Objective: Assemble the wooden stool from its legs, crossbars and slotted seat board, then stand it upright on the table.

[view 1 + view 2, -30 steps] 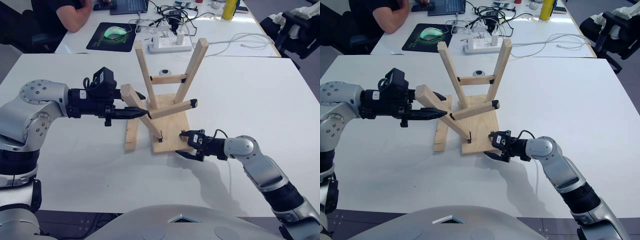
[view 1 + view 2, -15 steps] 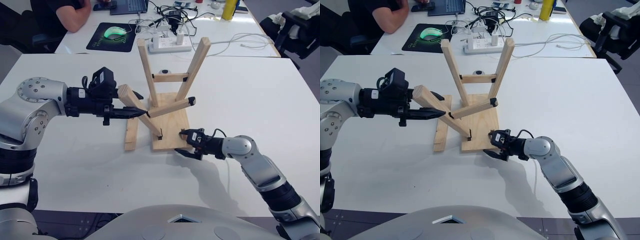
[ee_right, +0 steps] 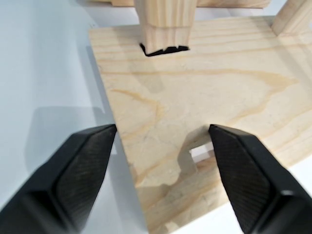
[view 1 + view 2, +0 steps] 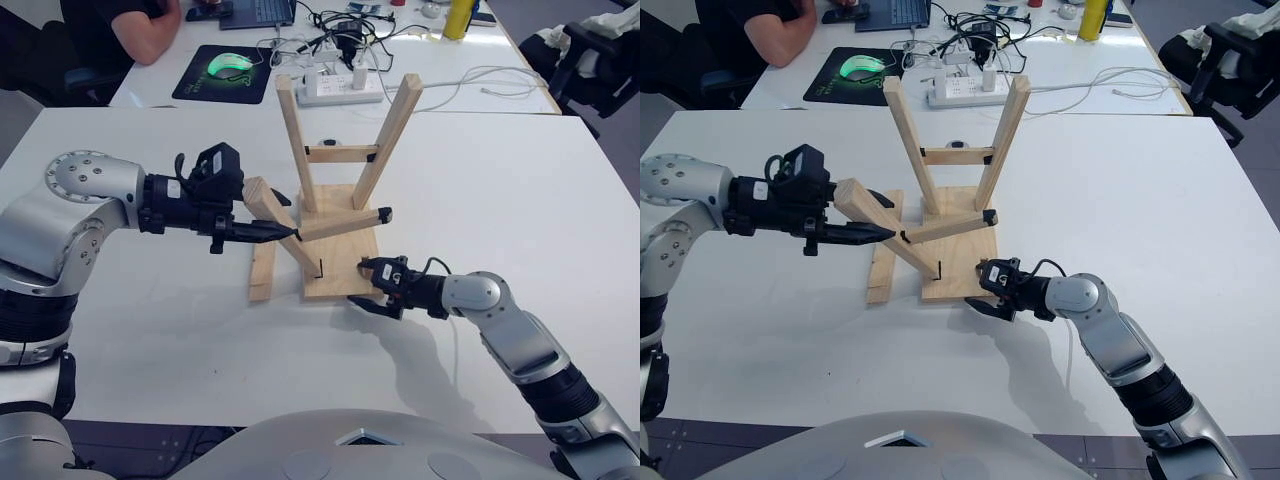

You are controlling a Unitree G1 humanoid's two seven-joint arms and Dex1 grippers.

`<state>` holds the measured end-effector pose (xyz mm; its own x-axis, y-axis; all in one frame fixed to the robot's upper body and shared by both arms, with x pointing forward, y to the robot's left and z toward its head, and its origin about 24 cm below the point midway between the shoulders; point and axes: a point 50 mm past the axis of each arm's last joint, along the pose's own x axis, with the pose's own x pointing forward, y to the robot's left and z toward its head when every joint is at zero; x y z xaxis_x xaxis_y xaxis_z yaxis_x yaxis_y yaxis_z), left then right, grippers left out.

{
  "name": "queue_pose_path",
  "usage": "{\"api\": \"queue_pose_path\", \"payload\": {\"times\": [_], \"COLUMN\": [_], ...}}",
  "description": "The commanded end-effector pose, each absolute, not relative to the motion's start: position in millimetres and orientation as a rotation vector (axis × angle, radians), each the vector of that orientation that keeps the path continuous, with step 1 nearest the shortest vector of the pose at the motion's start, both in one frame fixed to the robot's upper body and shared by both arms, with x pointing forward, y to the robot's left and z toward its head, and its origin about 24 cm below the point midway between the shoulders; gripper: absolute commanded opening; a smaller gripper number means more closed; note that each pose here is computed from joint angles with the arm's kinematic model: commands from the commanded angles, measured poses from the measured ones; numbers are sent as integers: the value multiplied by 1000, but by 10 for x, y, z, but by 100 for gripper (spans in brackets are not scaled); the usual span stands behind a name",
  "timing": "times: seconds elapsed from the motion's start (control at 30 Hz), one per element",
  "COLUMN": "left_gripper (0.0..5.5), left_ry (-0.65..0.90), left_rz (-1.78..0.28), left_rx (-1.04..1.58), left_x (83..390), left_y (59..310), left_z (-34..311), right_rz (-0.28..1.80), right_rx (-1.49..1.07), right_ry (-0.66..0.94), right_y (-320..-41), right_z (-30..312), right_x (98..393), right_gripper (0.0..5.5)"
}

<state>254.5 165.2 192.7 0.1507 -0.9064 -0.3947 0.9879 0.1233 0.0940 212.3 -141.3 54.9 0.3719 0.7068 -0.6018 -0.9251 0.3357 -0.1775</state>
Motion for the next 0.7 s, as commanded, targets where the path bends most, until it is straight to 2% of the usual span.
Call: {"api": "queue_pose_path", "payload": {"times": [0.03, 0.4, 0.57, 0.7], "left_gripper": [203, 203, 203, 203], "left_ry": [322, 298, 347, 422], "left_rz": [-1369, -1432, -1418, -1371], "left_rx": [428, 380, 365, 364], "left_x": [2590, 2610, 2600, 2577], "left_y": [1659, 1358, 1379, 1558], "left_z": [1835, 1806, 1638, 1454], "right_rz": [1101, 1143, 1159, 1163], "right_rx": [-538, -539, -545, -550], "right_ry": [613, 610, 608, 609], "right_y": [-1491, -1425, -1405, -1404], "right_z": [346, 356, 359, 359], "right_x": [2051, 2049, 2053, 2053], "right_gripper": [351, 351, 351, 351]}}
